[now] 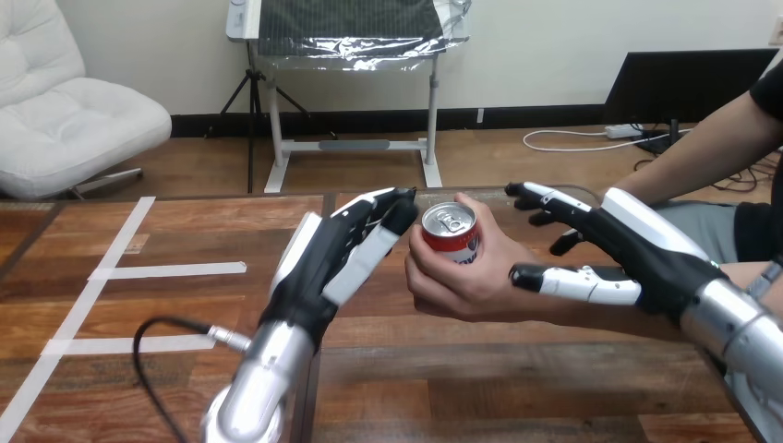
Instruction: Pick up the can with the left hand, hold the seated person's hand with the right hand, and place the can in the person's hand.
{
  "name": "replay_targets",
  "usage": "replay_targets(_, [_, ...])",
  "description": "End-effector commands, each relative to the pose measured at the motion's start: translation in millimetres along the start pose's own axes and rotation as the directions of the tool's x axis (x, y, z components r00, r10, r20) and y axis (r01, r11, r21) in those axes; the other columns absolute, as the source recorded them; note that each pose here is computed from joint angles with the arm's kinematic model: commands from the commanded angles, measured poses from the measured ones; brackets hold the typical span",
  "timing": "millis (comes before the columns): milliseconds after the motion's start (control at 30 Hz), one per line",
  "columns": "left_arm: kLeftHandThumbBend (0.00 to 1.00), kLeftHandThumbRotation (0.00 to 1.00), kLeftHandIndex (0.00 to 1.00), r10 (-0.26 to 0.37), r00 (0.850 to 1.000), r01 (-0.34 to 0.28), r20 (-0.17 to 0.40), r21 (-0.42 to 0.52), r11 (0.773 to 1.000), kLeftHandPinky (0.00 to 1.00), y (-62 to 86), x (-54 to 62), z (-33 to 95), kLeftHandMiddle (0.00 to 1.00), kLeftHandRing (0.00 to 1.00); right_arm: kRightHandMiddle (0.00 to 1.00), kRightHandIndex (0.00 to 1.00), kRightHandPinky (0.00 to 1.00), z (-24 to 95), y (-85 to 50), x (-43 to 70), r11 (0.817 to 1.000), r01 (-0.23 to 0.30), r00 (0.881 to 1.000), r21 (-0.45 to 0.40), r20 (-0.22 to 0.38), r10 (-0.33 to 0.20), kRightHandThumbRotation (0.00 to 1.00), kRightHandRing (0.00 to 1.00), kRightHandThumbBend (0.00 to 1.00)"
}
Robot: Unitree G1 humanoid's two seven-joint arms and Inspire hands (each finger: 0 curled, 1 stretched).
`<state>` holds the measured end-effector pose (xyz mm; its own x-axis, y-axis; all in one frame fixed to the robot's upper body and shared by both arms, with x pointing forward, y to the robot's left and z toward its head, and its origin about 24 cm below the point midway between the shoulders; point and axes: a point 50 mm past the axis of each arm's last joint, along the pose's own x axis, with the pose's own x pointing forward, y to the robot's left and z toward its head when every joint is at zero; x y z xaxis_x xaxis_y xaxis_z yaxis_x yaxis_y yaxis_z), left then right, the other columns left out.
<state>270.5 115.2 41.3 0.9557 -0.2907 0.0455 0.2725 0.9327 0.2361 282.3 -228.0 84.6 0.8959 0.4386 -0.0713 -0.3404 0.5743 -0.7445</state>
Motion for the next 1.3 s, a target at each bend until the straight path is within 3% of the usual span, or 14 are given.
replay_targets(0, [0.70, 0.98, 0.77, 0.026, 0.988, -0.024, 0.154, -0.019, 1.000, 0.70, 4.4, -5.3, 27.6, 0.81, 0.80, 0.94, 0.97, 0.79, 17.9, -9.8, 1.2, 0.990, 0.115, 0.986, 0.084, 0.110, -0.124, 0.98, 0.91, 1.00])
replay_targets(333, [0.71, 0.99, 0.77, 0.062, 0.975, -0.053, 0.214, -0.045, 0.998, 0.70, 6.5, -28.3, 36.0, 0.80, 0.77, 0.97, 0.98, 0.87, 29.4, -8.3, -5.0, 0.968, 0.183, 0.962, 0.174, 0.170, -0.212, 1.00, 0.96, 1.00])
replay_targets(633, [0.74, 1.00, 0.76, 0.123, 0.956, -0.114, 0.266, -0.049, 0.992, 0.70, 10.5, -49.2, 44.6, 0.79, 0.75, 0.96, 0.98, 0.93, 43.3, -5.0, -13.6, 0.939, 0.238, 0.923, 0.247, 0.245, -0.298, 1.00, 0.97, 1.00])
replay_targets(667, [0.75, 1.00, 0.76, 0.144, 0.948, -0.128, 0.283, -0.073, 0.989, 0.70, 11.4, -53.4, 46.4, 0.79, 0.75, 0.96, 0.98, 0.93, 47.0, -3.8, -15.6, 0.931, 0.256, 0.908, 0.262, 0.266, -0.324, 1.00, 0.97, 1.00])
replay_targets(733, [0.75, 0.97, 0.74, 0.168, 0.938, -0.144, 0.302, -0.100, 0.984, 0.69, 12.4, -58.1, 48.3, 0.77, 0.74, 0.95, 0.96, 0.93, 50.9, -2.4, -18.1, 0.920, 0.275, 0.890, 0.278, 0.288, -0.353, 1.00, 0.96, 1.00])
replay_targets(767, [0.75, 0.96, 0.74, 0.173, 0.933, -0.148, 0.314, -0.103, 0.984, 0.69, 13.5, -61.6, 49.7, 0.77, 0.74, 0.95, 0.96, 0.93, 54.5, -0.8, -20.1, 0.908, 0.287, 0.870, 0.304, 0.314, -0.380, 1.00, 0.96, 1.00])
replay_targets(867, [0.76, 0.96, 0.74, 0.183, 0.927, -0.155, 0.328, -0.111, 0.982, 0.69, 15.5, -68.9, 51.9, 0.77, 0.74, 0.95, 0.95, 0.92, 61.5, 2.4, -24.2, 0.885, 0.296, 0.835, 0.360, 0.351, -0.423, 1.00, 0.94, 0.94])
replay_targets(933, [0.78, 0.96, 0.74, 0.195, 0.924, -0.162, 0.330, -0.126, 0.979, 0.69, 16.5, -72.9, 52.7, 0.76, 0.74, 0.95, 0.95, 0.92, 65.0, 4.0, -26.3, 0.874, 0.293, 0.824, 0.388, 0.362, -0.436, 1.00, 0.95, 0.95])
replay_targets(1000, [0.80, 0.95, 0.74, 0.217, 0.915, -0.173, 0.339, -0.157, 0.972, 0.68, 17.7, -78.6, 54.7, 0.76, 0.74, 0.96, 0.96, 0.93, 70.7, 8.2, -30.1, 0.851, 0.272, 0.800, 0.449, 0.386, -0.460, 1.00, 0.96, 0.95])
replay_targets(1033, [0.81, 0.93, 0.74, 0.223, 0.913, -0.175, 0.341, -0.166, 0.970, 0.68, 18.0, -80.1, 55.3, 0.75, 0.73, 0.97, 0.96, 0.93, 72.2, 9.3, -31.3, 0.844, 0.266, 0.793, 0.466, 0.392, -0.466, 1.00, 0.96, 0.94])
replay_targets(1067, [0.82, 0.93, 0.74, 0.233, 0.908, -0.180, 0.348, -0.178, 0.967, 0.68, 18.7, -83.3, 56.5, 0.75, 0.73, 0.97, 0.96, 0.94, 76.2, 12.5, -34.3, 0.825, 0.260, 0.787, 0.501, 0.386, -0.482, 1.00, 0.96, 0.94])
replay_targets(1133, [0.82, 0.92, 0.74, 0.242, 0.903, -0.184, 0.355, -0.189, 0.965, 0.67, 19.6, -86.7, 57.8, 0.75, 0.72, 0.97, 0.96, 0.94, 80.6, 15.8, -37.8, 0.805, 0.256, 0.782, 0.536, 0.374, -0.498, 1.00, 0.96, 0.96])
replay_targets(1200, [0.82, 0.91, 0.74, 0.248, 0.897, -0.189, 0.367, -0.190, 0.963, 0.66, 21.1, -91.9, 60.1, 0.74, 0.71, 0.97, 0.96, 0.95, 87.3, 21.5, -42.2, 0.782, 0.251, 0.759, 0.570, 0.386, -0.524, 1.00, 0.97, 0.98])
replay_targets(1267, [0.80, 0.92, 0.74, 0.254, 0.891, -0.191, 0.377, -0.198, 0.961, 0.66, 22.3, -96.0, 62.5, 0.74, 0.71, 0.97, 0.96, 0.96, 93.0, 26.0, -46.3, 0.766, 0.250, 0.744, 0.592, 0.390, -0.543, 1.00, 0.96, 0.99])
